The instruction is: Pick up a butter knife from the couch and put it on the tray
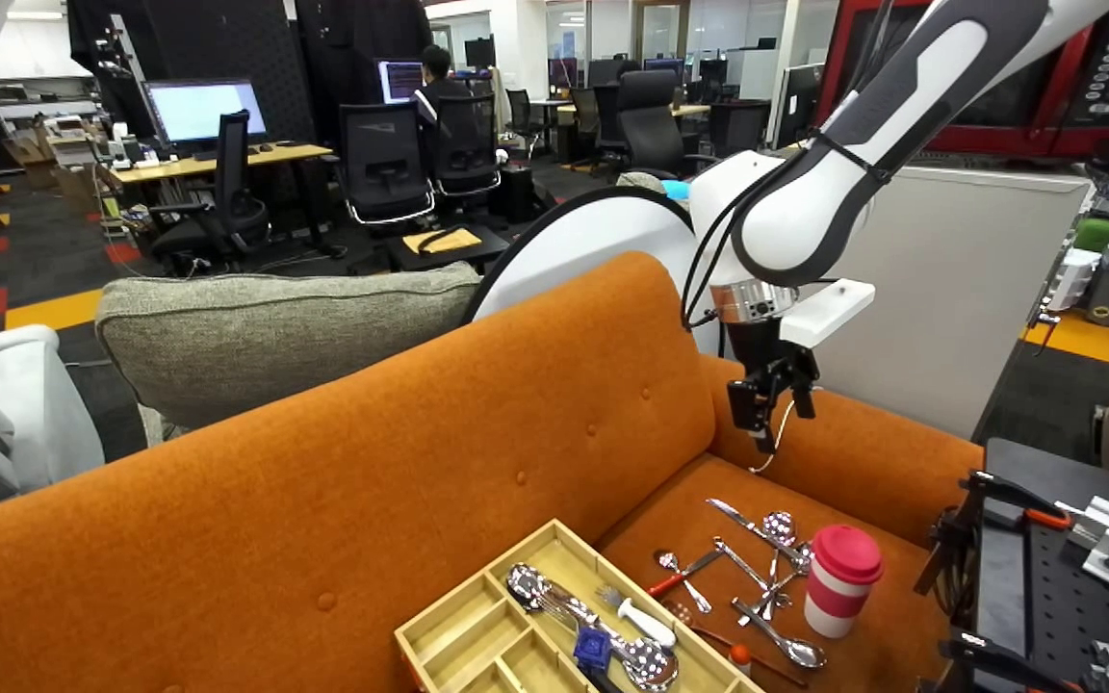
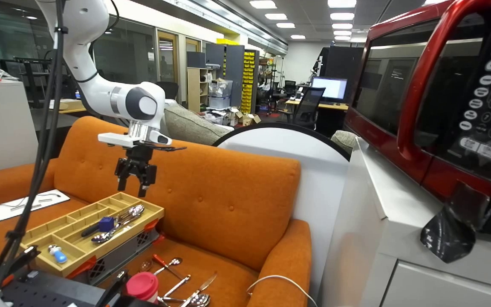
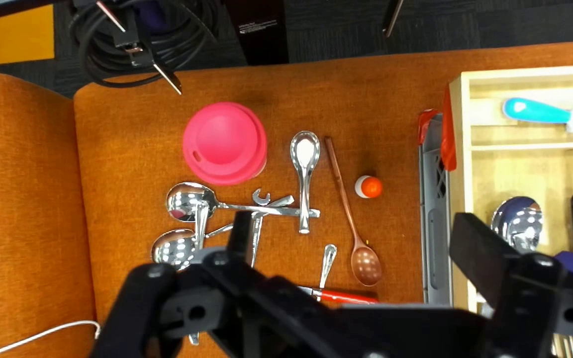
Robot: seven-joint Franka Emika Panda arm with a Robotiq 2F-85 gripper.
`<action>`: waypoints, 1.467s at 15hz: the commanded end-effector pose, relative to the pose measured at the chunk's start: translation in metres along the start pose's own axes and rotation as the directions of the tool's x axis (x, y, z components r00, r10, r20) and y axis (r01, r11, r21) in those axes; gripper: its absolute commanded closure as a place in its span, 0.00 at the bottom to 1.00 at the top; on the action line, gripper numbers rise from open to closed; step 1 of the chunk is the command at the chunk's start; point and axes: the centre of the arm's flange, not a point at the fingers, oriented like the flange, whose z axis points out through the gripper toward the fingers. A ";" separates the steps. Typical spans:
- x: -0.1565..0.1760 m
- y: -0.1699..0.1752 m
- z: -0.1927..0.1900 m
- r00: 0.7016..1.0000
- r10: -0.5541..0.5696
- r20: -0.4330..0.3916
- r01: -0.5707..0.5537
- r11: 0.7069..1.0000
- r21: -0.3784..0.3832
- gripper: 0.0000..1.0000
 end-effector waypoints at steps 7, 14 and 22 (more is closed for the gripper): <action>0.094 -0.015 0.068 0.984 0.170 0.057 -0.178 0.966 0.188 0.00; 0.150 -0.003 0.109 0.952 0.278 0.129 -0.298 0.936 0.186 0.00; 0.144 -0.002 0.114 0.957 0.270 0.109 -0.287 0.940 0.187 0.00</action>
